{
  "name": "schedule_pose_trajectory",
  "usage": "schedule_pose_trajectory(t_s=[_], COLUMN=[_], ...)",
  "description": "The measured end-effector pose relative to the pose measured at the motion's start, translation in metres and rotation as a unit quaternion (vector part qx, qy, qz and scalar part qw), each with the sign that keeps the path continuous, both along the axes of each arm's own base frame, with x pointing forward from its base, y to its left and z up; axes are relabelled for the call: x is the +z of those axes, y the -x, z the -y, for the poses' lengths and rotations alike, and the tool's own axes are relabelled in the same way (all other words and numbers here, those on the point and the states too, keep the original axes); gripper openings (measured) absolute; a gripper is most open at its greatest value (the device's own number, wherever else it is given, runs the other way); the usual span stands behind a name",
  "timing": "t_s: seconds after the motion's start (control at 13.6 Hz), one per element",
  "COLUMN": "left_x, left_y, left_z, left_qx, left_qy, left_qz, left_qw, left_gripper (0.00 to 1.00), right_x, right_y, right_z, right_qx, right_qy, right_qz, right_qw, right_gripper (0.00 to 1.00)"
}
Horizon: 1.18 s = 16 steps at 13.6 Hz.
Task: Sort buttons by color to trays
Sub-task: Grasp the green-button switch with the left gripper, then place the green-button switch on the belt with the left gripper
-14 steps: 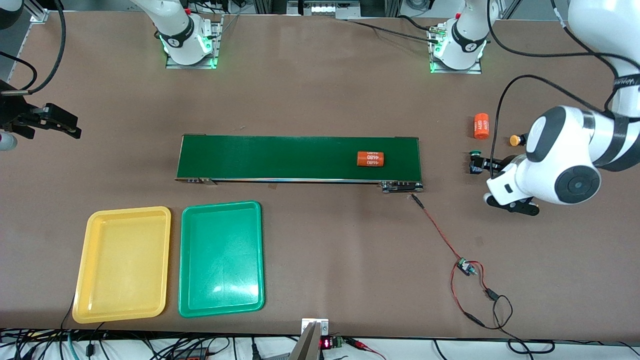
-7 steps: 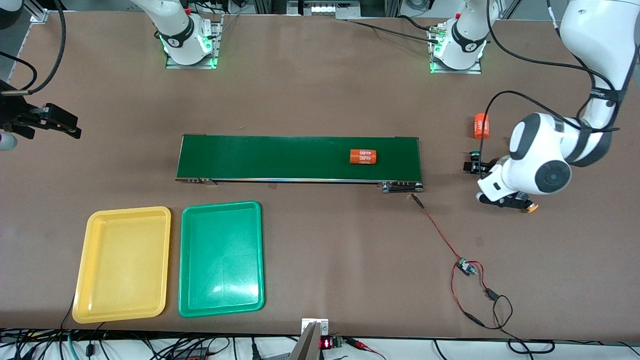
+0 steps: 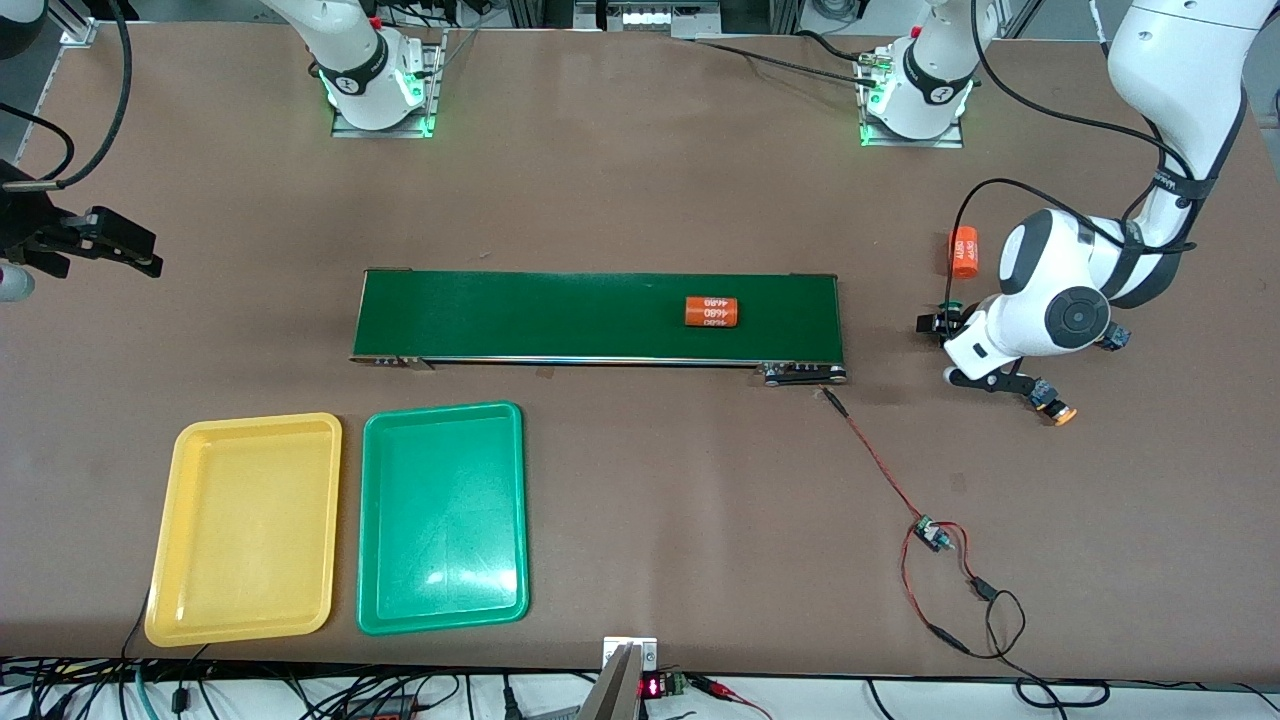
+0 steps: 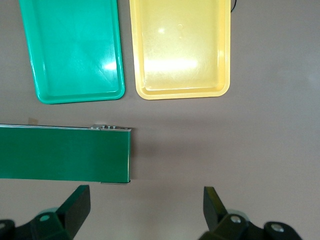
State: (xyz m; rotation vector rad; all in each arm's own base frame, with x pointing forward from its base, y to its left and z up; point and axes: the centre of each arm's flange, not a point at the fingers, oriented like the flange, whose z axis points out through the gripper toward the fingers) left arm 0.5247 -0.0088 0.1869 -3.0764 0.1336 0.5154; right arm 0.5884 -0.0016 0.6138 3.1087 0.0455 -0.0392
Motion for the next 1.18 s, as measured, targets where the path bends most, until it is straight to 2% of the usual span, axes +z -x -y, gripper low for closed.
schedule_pose_trajectory(t_s=[0.15, 0.29, 0.37, 0.44, 0.59, 0.81, 1.03, 1.18], left_x=[-0.007, -0.014, -0.017, -0.019, -0.017, 0.003, 0.061, 0.093], left_y=[0.006, 0.009, 0.009, 0.010, 0.008, -0.006, -0.034, -0.041], left_z=[0.002, 0.003, 0.002, 0.002, 0.002, 0.001, 0.041, 0.084], left_qx=[-0.001, -0.007, -0.015, -0.020, -0.024, -0.025, -0.050, -0.052], left_qy=[0.002, 0.003, -0.001, -0.004, -0.006, -0.018, -0.027, -0.002], left_qz=[-0.006, -0.012, -0.014, -0.014, -0.011, -0.032, -0.048, -0.045], left_qw=[1.000, 1.000, 1.000, 1.000, 1.000, 0.999, 0.997, 0.998], left_gripper=[0.93, 0.71, 0.71, 0.63, 0.40, 0.40, 0.40, 0.40], right_x=[0.000, 0.000, 0.000, 0.000, 0.000, 0.000, 0.000, 0.000], right_y=[0.000, 0.000, 0.000, 0.000, 0.000, 0.000, 0.000, 0.000], right_z=[0.000, 0.000, 0.000, 0.000, 0.000, 0.000, 0.000, 0.000], right_qx=[0.000, 0.000, 0.000, 0.000, 0.000, 0.000, 0.000, 0.000], right_qy=[0.000, 0.000, 0.000, 0.000, 0.000, 0.000, 0.000, 0.000], right_qz=[0.000, 0.000, 0.000, 0.000, 0.000, 0.000, 0.000, 0.000], right_qw=[1.000, 1.000, 1.000, 1.000, 1.000, 1.000, 1.000, 1.000], right_gripper=[1.00, 1.00, 1.00, 1.00, 1.00, 1.00, 1.00, 1.00])
